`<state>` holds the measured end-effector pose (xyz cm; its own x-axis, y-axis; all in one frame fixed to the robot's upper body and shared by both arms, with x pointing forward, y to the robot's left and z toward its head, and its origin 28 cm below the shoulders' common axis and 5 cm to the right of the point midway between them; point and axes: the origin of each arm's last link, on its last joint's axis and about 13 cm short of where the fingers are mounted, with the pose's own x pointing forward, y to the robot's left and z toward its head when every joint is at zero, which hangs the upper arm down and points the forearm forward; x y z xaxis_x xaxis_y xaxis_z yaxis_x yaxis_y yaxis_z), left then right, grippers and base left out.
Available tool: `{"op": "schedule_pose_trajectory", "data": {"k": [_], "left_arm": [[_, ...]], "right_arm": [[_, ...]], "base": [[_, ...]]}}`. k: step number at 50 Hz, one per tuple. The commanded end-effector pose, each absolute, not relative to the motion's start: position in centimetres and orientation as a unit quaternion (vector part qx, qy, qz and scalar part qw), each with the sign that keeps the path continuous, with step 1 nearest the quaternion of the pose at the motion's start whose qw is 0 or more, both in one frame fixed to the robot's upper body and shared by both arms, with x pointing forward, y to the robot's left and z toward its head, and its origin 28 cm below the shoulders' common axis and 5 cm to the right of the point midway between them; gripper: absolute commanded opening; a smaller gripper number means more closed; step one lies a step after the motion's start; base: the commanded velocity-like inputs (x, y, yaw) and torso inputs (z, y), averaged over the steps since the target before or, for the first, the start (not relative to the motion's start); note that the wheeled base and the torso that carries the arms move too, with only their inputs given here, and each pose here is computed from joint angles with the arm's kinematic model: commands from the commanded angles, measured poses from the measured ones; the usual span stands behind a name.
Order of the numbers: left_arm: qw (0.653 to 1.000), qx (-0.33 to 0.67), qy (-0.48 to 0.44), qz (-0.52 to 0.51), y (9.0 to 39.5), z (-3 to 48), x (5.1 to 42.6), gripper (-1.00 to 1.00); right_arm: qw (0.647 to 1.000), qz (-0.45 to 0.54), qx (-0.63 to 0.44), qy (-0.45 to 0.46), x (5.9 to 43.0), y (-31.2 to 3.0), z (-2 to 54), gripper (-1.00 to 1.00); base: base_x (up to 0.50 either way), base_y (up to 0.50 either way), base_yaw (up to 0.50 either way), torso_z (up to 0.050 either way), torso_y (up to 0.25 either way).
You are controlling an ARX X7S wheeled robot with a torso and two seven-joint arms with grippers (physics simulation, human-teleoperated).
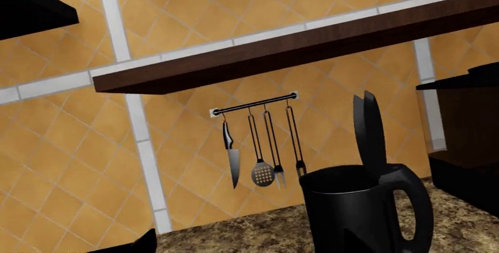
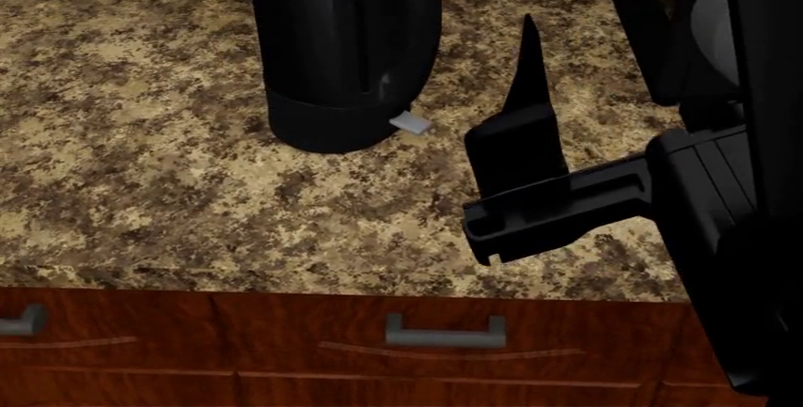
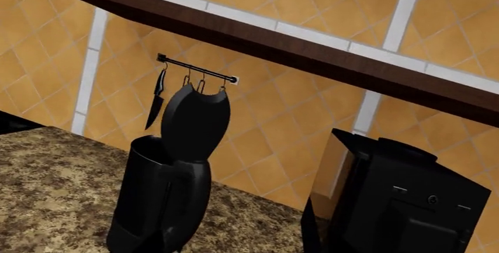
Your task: Close the lid of the electric kettle.
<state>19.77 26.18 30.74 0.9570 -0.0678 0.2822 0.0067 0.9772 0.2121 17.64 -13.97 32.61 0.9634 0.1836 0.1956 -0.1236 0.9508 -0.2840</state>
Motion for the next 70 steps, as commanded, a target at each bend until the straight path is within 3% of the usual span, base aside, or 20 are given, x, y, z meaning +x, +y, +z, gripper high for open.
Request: {"op": "schedule_pose_trajectory", "data": {"k": [1,28,70], "left_arm": [[0.983,0.11,-0.145,-0.017,26.21,30.78,19.7,1.0],[0.983,0.115,-0.141,-0.012,26.4,30.34,19.7,1.0],[0.983,0.119,-0.142,-0.008,26.41,30.46,19.8,1.0]], "right_arm": [[0.981,0.078,-0.135,-0.114,17.46,-14.0,32.74,1.0],[0.978,0.067,-0.155,-0.122,17.67,-13.59,33.0,1.0],[0.978,0.065,-0.15,-0.129,17.31,-13.8,33.14,1.0]], "base": [[0.0,0.5,0.0,0.0,0.0],[0.0,0.14,0.0,0.0,0.0],[0.28,0.0,0.0,0.0,0.0]]}}
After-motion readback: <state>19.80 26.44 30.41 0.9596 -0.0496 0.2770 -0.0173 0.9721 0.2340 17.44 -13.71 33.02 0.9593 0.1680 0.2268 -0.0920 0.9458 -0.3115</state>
